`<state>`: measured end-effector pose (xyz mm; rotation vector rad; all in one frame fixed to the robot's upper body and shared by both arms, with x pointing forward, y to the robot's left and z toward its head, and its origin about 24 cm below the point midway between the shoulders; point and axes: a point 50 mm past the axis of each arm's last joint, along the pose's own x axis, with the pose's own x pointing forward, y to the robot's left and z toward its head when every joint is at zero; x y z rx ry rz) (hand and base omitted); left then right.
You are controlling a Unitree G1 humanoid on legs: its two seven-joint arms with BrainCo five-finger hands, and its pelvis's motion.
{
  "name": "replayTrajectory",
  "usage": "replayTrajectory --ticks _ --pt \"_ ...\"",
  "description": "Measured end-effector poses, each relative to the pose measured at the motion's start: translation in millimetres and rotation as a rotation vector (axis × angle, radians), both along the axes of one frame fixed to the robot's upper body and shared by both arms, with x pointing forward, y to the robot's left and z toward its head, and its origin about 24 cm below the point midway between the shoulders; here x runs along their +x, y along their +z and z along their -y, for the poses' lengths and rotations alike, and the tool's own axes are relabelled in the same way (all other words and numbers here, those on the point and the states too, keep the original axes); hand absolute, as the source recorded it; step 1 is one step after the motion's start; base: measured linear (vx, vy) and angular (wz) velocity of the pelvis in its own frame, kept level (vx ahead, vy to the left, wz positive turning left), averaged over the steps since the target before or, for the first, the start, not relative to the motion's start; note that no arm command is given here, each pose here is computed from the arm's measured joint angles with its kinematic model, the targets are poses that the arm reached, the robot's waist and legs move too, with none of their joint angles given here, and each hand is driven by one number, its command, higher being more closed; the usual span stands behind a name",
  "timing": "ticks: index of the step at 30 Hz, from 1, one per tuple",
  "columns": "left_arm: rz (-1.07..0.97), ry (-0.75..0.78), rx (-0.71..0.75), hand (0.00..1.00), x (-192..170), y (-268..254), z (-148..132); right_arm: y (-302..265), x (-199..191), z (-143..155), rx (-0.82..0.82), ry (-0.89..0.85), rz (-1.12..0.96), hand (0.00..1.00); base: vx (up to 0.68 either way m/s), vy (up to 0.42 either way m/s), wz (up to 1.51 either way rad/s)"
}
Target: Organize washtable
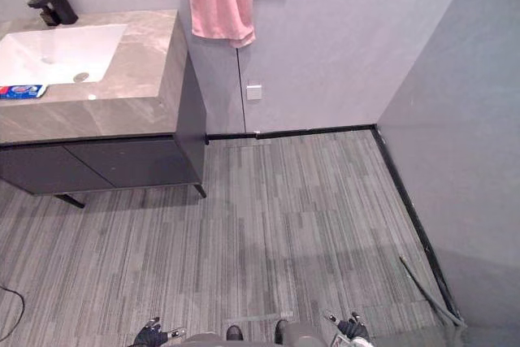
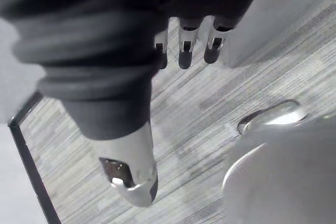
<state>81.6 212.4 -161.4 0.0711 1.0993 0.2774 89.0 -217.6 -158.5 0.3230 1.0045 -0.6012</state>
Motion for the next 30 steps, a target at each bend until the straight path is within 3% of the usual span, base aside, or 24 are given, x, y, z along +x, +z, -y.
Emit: replayTrajectory --ticks 6,9,15,19,26,30 --pt "0.011 0.003 -0.007 0.0 5.4 0.5 2.0 2.4 6.8 2.6 -0.012 0.008 0.021 0.0 0.34 -0.081 0.04" --pt "0.021 0.026 -0.017 0.0 7.3 0.6 3.6 -1.6 -9.9 1.3 -0.005 0.001 -0.024 0.0 0.46 -0.226 0.22" --pt "0.113 0.166 -0.094 0.0 22.6 3.9 20.3 0.1 -16.3 6.0 -0.025 -0.006 -0.023 0.0 0.5 -0.272 -0.18" --pt "0.207 0.144 -0.099 0.0 43.4 13.5 22.4 4.7 4.4 -2.5 -0.017 0.032 0.045 0.0 0.4 -0.127 -0.54" --pt "0.231 0.058 -0.093 0.0 57.6 16.9 32.4 1.6 6.0 -10.8 0.009 0.039 0.031 0.0 0.4 0.112 -0.21" --pt "0.198 0.06 -0.058 0.0 51.5 14.7 19.1 -3.8 -2.8 -21.3 0.037 0.051 -0.012 0.0 0.5 0.233 0.02"
